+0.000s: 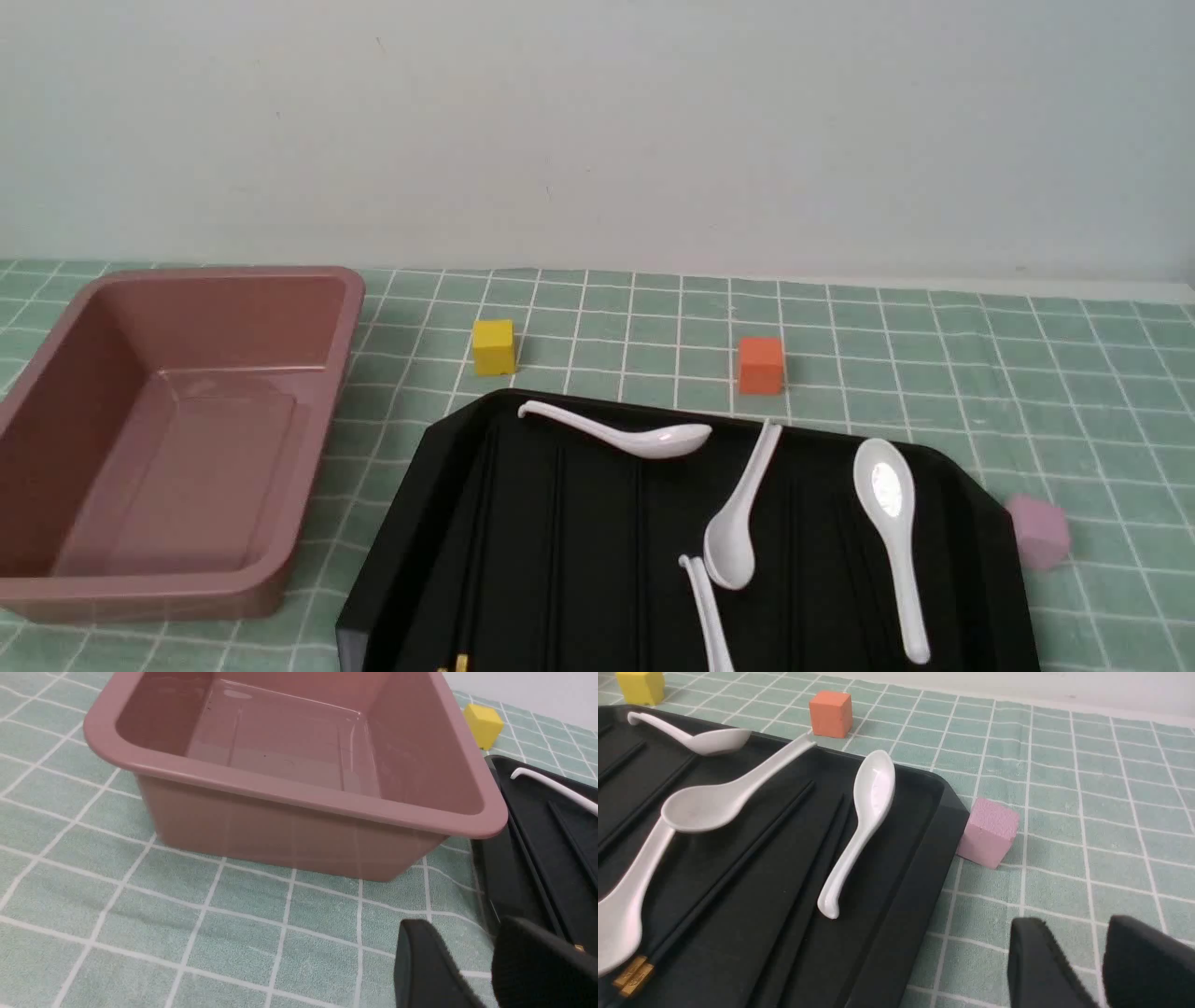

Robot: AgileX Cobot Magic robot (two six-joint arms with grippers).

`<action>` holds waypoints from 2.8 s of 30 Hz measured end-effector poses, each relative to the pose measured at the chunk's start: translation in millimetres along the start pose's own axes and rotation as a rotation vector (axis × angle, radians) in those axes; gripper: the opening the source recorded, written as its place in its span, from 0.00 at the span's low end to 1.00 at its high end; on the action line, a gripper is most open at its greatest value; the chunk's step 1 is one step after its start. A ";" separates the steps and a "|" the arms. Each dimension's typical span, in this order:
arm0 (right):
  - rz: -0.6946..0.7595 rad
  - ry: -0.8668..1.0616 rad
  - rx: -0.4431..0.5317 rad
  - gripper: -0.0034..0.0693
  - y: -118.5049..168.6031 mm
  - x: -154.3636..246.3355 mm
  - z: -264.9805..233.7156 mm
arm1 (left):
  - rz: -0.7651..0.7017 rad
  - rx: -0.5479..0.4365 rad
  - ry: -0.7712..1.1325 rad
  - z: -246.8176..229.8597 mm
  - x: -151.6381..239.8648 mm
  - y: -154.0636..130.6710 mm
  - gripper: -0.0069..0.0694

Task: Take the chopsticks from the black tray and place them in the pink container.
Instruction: 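Reach over to the black tray and grasp a pair of chopsticks with the left gripper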

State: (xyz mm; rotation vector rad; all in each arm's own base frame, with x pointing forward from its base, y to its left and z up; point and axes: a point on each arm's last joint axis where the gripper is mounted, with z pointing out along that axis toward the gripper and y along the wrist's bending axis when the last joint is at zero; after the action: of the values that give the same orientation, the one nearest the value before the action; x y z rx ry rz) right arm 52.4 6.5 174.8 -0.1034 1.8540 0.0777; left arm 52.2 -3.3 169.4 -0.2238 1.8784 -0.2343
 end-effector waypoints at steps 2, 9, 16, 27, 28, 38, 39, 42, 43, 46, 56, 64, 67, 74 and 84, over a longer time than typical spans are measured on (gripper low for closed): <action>0.000 0.000 0.000 0.38 0.0 0.0 0.0 | 0.000 0.000 0.000 0.0 0.0 0.0 0.40; 0.000 0.000 0.000 0.38 0.0 0.0 0.0 | 0.000 0.000 0.000 0.0 0.0 0.0 0.40; 0.000 0.000 0.000 0.38 0.0 0.0 0.0 | 0.000 0.000 0.000 0.0 0.0 0.0 0.40; 0.000 0.000 0.000 0.38 0.0 0.0 0.0 | 0.000 0.000 0.000 0.0 0.0 0.0 0.40; 0.000 0.000 0.000 0.38 0.0 0.0 0.0 | 0.000 0.000 0.000 0.0 0.0 0.0 0.40; 0.000 0.000 0.000 0.38 0.0 0.0 0.0 | 0.000 0.003 -0.012 0.0 -1.1 -0.2 0.40; 0.000 0.000 0.000 0.38 0.0 0.0 0.0 | -0.021 0.009 -0.020 0.0 -1.8 -0.8 0.40; 0.000 0.000 0.000 0.38 0.0 0.0 0.0 | -0.199 0.051 -0.021 -0.1 -2.4 -4.4 0.40; 0.000 0.000 0.000 0.38 0.0 0.0 0.0 | -0.418 0.095 -0.006 -0.4 -2.3 -8.3 0.40; 0.000 0.000 0.000 0.38 0.0 0.0 0.0 | -0.776 0.174 0.030 -1.3 -3.4 -15.2 0.40; 0.000 0.000 0.000 0.38 0.0 0.0 0.0 | -1.276 0.327 -0.057 -5.5 -22.4 -19.7 0.40; 0.000 0.000 0.000 0.38 0.0 0.0 0.0 | -0.867 0.480 -0.173 -49.0 -121.9 -57.8 0.30; 0.000 0.000 0.000 0.38 0.0 0.0 0.0 | -0.690 0.417 0.107 -28.5 -138.3 -76.9 0.20; 0.000 0.000 0.000 0.38 0.0 0.0 0.0 | -0.417 0.156 0.917 52.8 -129.6 -84.2 0.07; 0.000 0.001 0.000 0.38 0.0 0.1 0.0 | -0.200 0.138 1.176 130.6 -107.4 -143.5 0.07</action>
State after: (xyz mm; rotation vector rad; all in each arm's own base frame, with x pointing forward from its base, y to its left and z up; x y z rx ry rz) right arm 52.4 6.5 174.8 -0.1035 1.8548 0.0777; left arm 215.0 -118.8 265.9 -0.1899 2.9833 -0.7472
